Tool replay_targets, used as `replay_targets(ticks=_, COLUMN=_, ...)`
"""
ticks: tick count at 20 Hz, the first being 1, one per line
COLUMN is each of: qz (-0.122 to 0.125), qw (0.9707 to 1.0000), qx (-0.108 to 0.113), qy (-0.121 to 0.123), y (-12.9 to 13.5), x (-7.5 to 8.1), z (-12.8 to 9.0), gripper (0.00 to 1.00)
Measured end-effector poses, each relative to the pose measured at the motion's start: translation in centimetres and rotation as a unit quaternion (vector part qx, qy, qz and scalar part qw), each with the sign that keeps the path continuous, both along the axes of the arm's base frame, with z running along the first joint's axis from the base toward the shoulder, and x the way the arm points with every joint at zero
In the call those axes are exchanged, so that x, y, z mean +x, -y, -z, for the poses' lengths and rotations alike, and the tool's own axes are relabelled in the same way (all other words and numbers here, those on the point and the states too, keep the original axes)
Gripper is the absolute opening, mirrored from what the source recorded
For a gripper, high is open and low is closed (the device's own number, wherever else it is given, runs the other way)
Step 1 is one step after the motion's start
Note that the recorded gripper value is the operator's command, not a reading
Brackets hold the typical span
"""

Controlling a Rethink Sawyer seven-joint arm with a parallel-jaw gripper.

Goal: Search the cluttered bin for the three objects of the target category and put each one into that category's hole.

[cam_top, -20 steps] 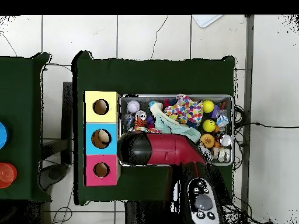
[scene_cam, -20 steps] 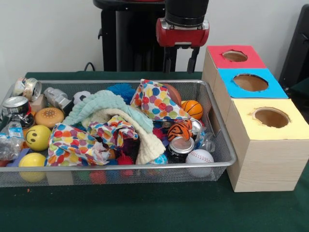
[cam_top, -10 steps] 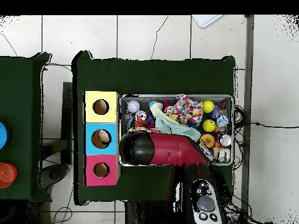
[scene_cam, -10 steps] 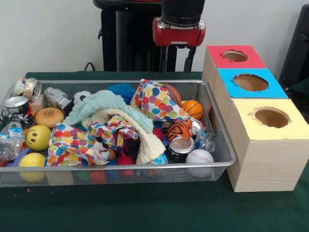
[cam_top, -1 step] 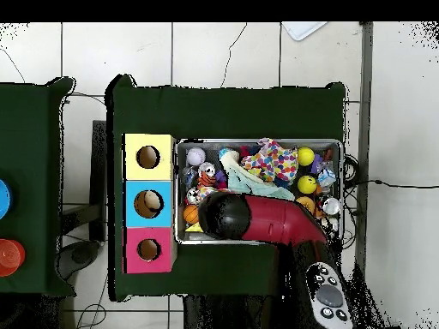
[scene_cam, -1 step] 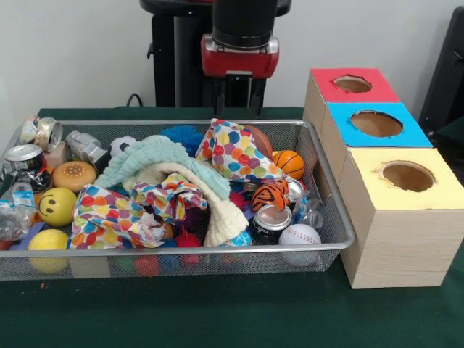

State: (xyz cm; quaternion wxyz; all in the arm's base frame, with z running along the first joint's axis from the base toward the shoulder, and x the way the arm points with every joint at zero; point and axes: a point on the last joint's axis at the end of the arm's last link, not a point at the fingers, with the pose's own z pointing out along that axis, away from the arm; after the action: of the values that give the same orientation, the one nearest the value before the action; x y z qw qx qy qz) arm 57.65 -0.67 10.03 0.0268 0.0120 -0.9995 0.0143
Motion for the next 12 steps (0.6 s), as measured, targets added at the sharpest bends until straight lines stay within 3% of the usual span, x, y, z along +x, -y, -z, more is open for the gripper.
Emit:
replay_targets(ticks=7, qz=0.029, qw=0.9995, qx=0.004, qy=-0.01, y=3.3, x=0.0, z=1.6, gripper=1.0)
replay_targets(ticks=12, qz=0.037, qw=0.9993, qx=0.001, qy=-0.009, y=5.3, x=1.1, z=3.3, gripper=1.0)
